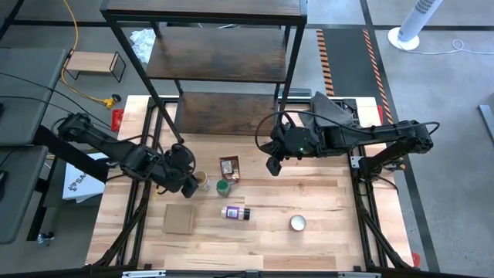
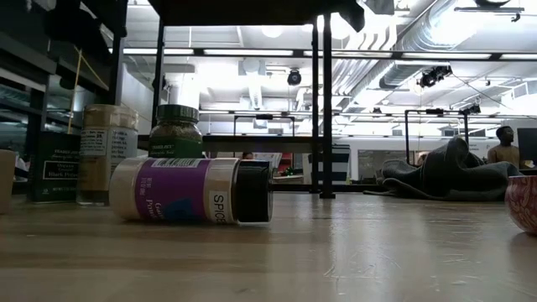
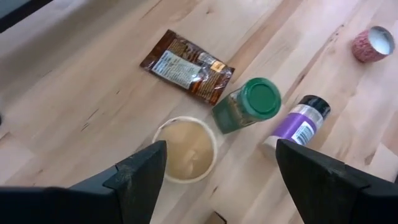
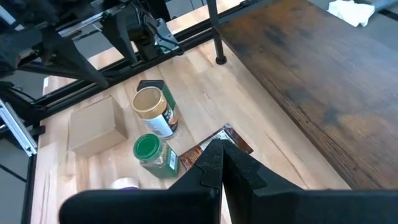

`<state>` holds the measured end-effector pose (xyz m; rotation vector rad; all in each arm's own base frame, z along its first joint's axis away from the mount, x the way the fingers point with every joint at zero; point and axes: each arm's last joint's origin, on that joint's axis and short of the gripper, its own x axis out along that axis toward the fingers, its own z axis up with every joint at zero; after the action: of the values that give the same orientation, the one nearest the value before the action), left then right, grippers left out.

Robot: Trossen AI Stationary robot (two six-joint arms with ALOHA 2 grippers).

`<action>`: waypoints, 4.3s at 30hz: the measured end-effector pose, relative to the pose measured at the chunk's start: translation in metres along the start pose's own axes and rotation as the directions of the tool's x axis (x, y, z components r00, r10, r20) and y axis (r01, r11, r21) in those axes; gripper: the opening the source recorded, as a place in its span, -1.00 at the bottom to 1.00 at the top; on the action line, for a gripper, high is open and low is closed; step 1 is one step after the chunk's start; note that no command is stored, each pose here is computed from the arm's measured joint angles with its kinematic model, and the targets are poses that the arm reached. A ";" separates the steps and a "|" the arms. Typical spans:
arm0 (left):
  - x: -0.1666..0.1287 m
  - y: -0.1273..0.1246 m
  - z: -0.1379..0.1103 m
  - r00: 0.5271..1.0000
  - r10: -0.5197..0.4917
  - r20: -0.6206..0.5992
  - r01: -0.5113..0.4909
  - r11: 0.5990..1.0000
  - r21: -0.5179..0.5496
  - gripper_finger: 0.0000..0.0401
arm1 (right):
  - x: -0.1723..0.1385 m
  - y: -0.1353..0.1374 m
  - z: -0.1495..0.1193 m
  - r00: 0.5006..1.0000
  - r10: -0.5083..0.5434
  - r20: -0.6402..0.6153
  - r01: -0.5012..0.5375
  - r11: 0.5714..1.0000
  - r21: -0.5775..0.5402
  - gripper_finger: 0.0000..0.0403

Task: Shelf spices
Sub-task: Put the gold seasoning bottle on the shelf

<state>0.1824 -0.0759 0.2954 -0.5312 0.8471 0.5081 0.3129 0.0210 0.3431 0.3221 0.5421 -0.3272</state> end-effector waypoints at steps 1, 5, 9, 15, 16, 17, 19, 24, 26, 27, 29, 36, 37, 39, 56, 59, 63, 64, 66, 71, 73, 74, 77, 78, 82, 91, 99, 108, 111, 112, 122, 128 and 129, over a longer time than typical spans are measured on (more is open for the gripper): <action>0.001 -0.001 0.001 1.000 -0.009 0.004 0.009 1.000 0.005 0.49 | 0.000 0.000 0.000 1.000 0.001 -0.001 -0.001 1.000 0.000 -1.00; 0.002 -0.003 0.002 1.000 -0.018 0.006 0.018 0.999 0.031 0.49 | 0.000 0.000 0.000 1.000 0.010 -0.005 -0.010 1.000 0.000 -1.00; 0.006 -0.003 0.000 1.000 0.003 -0.030 0.000 0.992 0.123 0.49 | 0.000 0.000 0.000 1.000 0.014 -0.007 -0.014 1.000 -0.001 -1.00; 0.029 -0.006 -0.002 0.985 0.108 -0.131 -0.071 0.963 0.261 0.49 | 0.000 0.000 0.000 1.000 0.013 -0.007 -0.013 1.000 -0.006 -1.00; 0.033 -0.007 -0.001 0.984 0.108 -0.145 -0.066 0.960 0.271 0.49 | 0.000 0.000 0.000 1.000 0.013 -0.007 -0.013 1.000 -0.006 -1.00; 0.037 -0.007 0.001 0.982 0.109 -0.156 -0.061 0.957 0.283 0.49 | 0.000 0.000 0.000 1.000 0.012 -0.007 -0.012 1.000 -0.006 -1.00; 0.044 -0.007 0.004 0.978 0.111 -0.175 -0.054 0.952 0.301 0.49 | 0.000 0.000 0.000 1.000 0.012 -0.007 -0.012 1.000 -0.006 -1.00; 0.059 0.003 0.016 0.953 0.154 -0.260 -0.088 0.965 0.248 0.49 | 0.000 0.000 0.000 1.000 0.011 -0.008 -0.011 1.000 0.001 -1.00; 0.063 0.009 0.020 0.938 0.148 -0.314 -0.093 0.978 0.185 0.49 | 0.000 0.000 0.000 1.000 0.012 -0.008 -0.012 1.000 0.000 -1.00; 0.064 0.011 0.022 0.931 0.132 -0.340 -0.086 0.985 0.147 0.49 | 0.000 0.000 0.000 1.000 0.011 -0.009 -0.011 1.000 0.000 -1.00; 0.066 0.014 0.026 0.920 0.101 -0.379 -0.069 0.993 0.095 0.49 | 0.000 0.000 0.000 1.000 0.011 -0.008 -0.011 1.000 0.001 -1.00; 0.067 0.018 0.032 0.916 0.078 -0.393 -0.061 0.997 0.054 0.49 | 0.000 -0.001 0.000 1.000 0.007 -0.007 -0.007 1.000 0.000 -1.00; 0.067 0.018 0.032 0.917 0.076 -0.392 -0.059 0.997 0.054 0.49 | 0.000 -0.001 0.000 1.000 0.007 -0.007 -0.007 1.000 0.001 -1.00; 0.067 0.018 0.032 0.917 0.076 -0.393 -0.059 0.997 0.055 0.49 | 0.000 -0.001 0.000 1.000 0.006 -0.007 -0.006 1.000 0.013 -1.00; 0.081 0.008 0.026 0.892 0.073 -0.446 -0.024 0.993 0.113 0.49 | 0.002 -0.006 0.002 1.000 -0.012 -0.002 0.012 1.000 0.028 -1.00; 0.081 0.005 0.025 0.906 0.085 -0.414 -0.040 0.992 0.117 0.49 | 0.002 -0.007 0.003 1.000 -0.016 -0.002 0.016 1.000 0.026 -1.00; 0.081 0.005 0.025 0.919 0.111 -0.377 -0.068 0.990 0.127 0.49 | 0.003 -0.009 0.004 1.000 -0.023 -0.001 0.023 0.999 0.027 -1.00; 0.081 0.005 0.025 0.923 0.122 -0.365 -0.078 0.988 0.133 0.49 | 0.003 -0.010 0.004 1.000 -0.025 -0.001 0.025 0.999 0.027 -1.00; 0.081 0.005 0.025 0.927 0.143 -0.346 -0.098 0.985 0.144 0.49 | 0.004 -0.012 0.005 1.000 -0.030 0.000 0.030 0.999 0.029 -1.00; 0.079 0.010 0.023 0.912 0.189 -0.363 -0.128 0.974 0.187 0.49 | 0.004 -0.014 0.005 0.999 -0.035 0.001 0.035 0.999 0.033 -1.00; 0.079 0.012 0.020 0.897 0.200 -0.395 -0.131 0.972 0.194 0.49 | 0.004 -0.014 0.005 0.999 -0.035 0.001 0.035 0.999 0.025 -1.00; 0.078 0.013 0.019 0.888 0.203 -0.412 -0.131 0.972 0.195 0.49 | 0.004 -0.014 0.005 0.999 -0.035 0.001 0.035 0.999 0.018 -1.00; 0.078 0.013 0.018 0.883 0.197 -0.427 -0.124 0.973 0.192 0.49 | 0.004 -0.014 0.005 0.999 -0.035 0.000 0.035 0.999 0.014 -1.00; 0.078 0.013 0.018 0.880 0.200 -0.430 -0.125 0.972 0.197 0.49 | 0.004 -0.014 0.005 0.999 -0.035 0.000 0.035 0.999 0.014 -1.00; 0.075 0.013 0.020 0.885 0.195 -0.423 -0.114 0.971 0.210 0.49 | 0.004 -0.013 0.005 0.999 -0.035 0.000 0.035 0.999 0.014 -1.00; 0.040 0.010 0.045 0.887 0.342 -0.310 -0.217 0.901 0.375 0.49 | 0.004 -0.014 0.005 0.999 -0.035 0.001 0.035 0.999 0.016 -1.00; 0.024 0.005 0.059 0.911 0.339 -0.233 -0.223 0.882 0.415 0.49 | 0.004 -0.013 0.005 0.999 -0.035 0.001 0.035 0.999 0.016 -1.00; 0.027 -0.002 0.063 0.940 0.277 -0.197 -0.122 0.816 0.566 0.49 | 0.004 -0.013 0.005 0.999 -0.034 0.001 0.034 0.999 0.014 -1.00; 0.027 -0.002 0.063 0.940 0.269 -0.210 -0.108 0.819 0.564 0.49 | 0.004 -0.013 0.005 0.999 -0.034 0.001 0.034 0.999 0.006 -1.00; 0.027 -0.002 0.062 0.939 0.259 -0.224 -0.096 0.828 0.553 0.49 | 0.004 -0.013 0.005 0.999 -0.034 0.001 0.034 0.999 -0.001 -1.00; 0.024 0.009 0.057 0.872 0.284 -0.399 -0.096 0.898 0.430 0.70 | 0.004 -0.013 0.005 0.999 -0.032 -0.001 0.032 0.999 -0.031 -1.00; 0.022 0.011 0.054 0.861 0.346 -0.373 -0.219 0.914 0.342 0.75 | 0.004 -0.013 0.005 1.000 -0.029 -0.009 0.028 0.999 -0.024 -1.00; 0.023 0.011 0.052 0.864 0.348 -0.365 -0.224 0.913 0.340 0.75 | 0.004 -0.013 0.004 1.000 -0.028 -0.010 0.028 0.999 -0.022 -1.00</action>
<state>0.2177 -0.0309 0.3024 -0.2418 1.4063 0.5408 0.3131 0.0063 0.3415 0.2955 0.5606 -0.3468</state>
